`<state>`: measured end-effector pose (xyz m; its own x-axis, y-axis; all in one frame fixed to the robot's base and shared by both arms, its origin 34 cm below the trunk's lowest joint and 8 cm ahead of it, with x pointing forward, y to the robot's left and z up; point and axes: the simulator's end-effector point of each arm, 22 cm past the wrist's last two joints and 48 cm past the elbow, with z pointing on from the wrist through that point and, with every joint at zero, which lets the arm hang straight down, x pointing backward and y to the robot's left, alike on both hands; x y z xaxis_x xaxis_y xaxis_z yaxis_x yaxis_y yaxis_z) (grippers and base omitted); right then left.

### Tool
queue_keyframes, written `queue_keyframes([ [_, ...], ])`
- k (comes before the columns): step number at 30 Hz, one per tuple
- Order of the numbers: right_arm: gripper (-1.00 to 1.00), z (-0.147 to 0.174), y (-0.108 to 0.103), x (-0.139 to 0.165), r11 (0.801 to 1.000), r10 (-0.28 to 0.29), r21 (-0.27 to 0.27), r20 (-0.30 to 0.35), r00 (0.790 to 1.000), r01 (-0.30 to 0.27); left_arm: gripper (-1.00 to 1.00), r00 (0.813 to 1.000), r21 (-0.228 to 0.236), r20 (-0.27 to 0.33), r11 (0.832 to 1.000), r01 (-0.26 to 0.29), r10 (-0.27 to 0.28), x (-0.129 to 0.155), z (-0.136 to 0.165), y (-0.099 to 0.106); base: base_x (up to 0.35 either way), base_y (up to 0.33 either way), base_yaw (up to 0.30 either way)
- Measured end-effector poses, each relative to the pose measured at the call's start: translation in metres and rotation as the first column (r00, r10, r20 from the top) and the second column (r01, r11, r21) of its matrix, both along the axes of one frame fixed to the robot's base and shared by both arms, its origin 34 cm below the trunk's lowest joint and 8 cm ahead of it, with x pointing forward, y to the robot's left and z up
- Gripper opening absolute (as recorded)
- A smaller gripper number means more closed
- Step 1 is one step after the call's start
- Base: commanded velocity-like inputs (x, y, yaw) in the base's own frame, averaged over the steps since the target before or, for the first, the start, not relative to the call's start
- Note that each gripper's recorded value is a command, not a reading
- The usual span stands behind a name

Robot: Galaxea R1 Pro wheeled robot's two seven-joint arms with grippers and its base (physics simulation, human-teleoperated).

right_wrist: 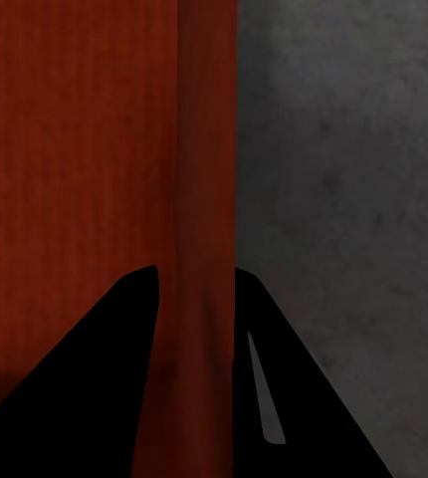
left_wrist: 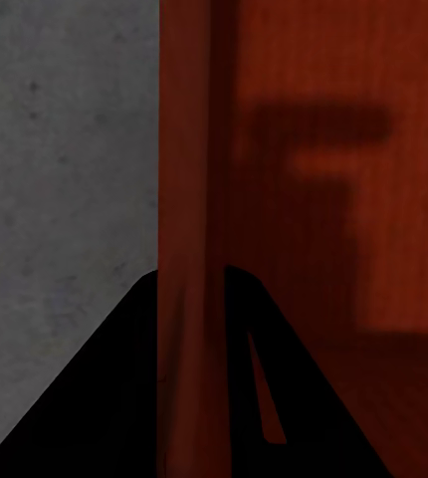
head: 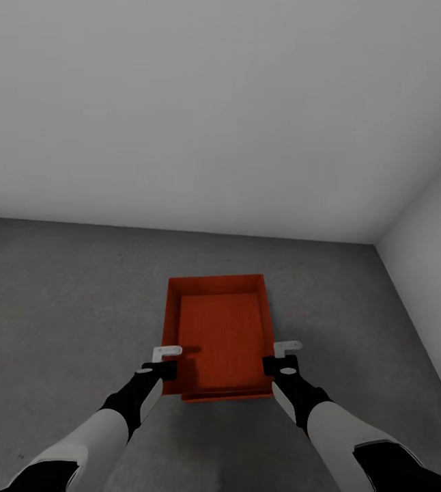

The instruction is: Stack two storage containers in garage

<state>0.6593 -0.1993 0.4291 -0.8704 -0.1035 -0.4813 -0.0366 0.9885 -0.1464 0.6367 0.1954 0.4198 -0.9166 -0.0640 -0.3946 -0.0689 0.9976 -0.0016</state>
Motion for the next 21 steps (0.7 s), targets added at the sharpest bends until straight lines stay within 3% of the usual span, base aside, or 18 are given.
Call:
queue_keyframes([
  [21, -1.00, -0.0033, -0.0002, 0.0004, 1.000, -0.001, 0.000, 0.003, 1.000, 0.001, -1.00, 1.000, 0.001, 0.003, 1.000, 0.001, -0.001, 0.0009, -0.0029, -0.0001, 0.000, 0.000, 0.000],
])
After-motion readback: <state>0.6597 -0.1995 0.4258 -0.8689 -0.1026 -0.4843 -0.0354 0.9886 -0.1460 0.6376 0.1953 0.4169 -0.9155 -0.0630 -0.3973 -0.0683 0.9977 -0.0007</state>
